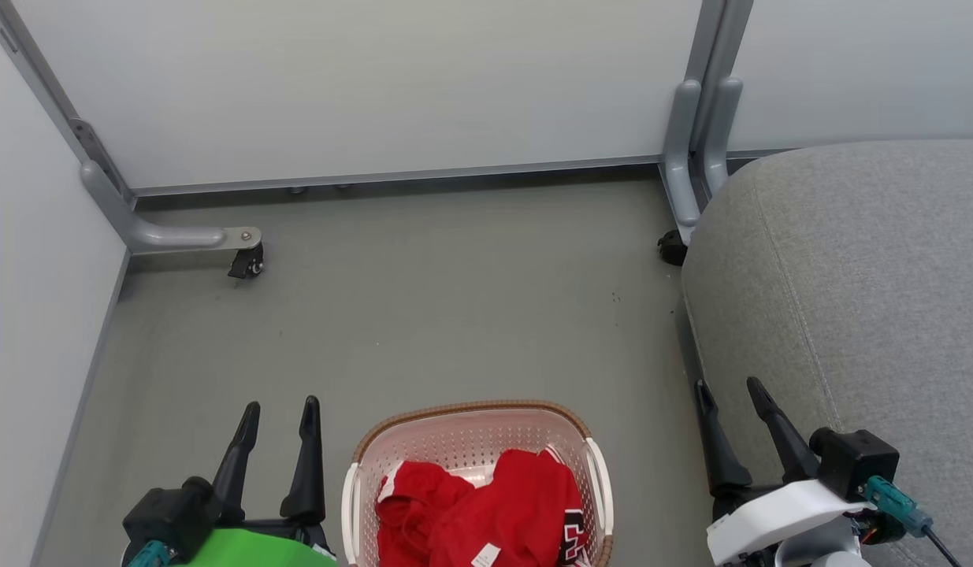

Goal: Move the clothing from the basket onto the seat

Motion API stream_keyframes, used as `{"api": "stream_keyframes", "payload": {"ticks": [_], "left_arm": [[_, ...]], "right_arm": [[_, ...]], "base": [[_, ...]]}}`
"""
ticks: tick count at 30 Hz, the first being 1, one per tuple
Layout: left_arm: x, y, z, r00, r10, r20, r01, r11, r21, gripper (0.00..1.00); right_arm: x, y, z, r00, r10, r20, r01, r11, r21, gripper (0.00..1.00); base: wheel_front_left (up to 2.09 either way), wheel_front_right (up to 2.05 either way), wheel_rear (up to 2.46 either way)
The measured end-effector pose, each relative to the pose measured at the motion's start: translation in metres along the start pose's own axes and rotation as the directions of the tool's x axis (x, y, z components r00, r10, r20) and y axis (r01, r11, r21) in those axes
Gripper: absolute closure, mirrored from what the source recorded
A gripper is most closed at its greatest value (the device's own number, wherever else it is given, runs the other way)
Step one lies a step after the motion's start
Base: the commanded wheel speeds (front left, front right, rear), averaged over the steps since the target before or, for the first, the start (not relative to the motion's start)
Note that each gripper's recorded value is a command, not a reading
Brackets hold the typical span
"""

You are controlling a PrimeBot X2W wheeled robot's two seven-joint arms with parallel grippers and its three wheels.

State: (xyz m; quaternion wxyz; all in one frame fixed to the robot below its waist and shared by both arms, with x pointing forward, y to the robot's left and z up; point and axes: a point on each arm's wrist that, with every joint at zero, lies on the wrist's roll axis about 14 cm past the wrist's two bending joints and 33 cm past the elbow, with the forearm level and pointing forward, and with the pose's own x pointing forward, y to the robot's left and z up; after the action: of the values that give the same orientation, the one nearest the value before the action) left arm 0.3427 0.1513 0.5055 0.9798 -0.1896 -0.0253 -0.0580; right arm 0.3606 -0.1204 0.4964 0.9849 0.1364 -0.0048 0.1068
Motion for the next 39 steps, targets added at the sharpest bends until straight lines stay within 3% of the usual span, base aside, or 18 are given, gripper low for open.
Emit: {"api": "stream_keyframes", "payload": {"ticks": [25, 39], "left_arm": [[-0.006, -0.006, -0.001, 0.999, -0.039, 0.008, 0.038, 0.986, 0.163, 0.00], [-0.008, -0.007, -0.001, 0.999, -0.048, 0.007, 0.046, 0.984, 0.173, 0.00]], "right_arm": [[0.000, 0.021, 0.002, 0.996, 0.088, 0.018, -0.084, 0.983, -0.164, 0.00], [-0.003, 0.021, 0.003, 0.996, 0.087, 0.024, -0.082, 0.983, -0.166, 0.00]], "base": [[0.00, 0.00, 0.00], [0.00, 0.00, 0.00]]}}
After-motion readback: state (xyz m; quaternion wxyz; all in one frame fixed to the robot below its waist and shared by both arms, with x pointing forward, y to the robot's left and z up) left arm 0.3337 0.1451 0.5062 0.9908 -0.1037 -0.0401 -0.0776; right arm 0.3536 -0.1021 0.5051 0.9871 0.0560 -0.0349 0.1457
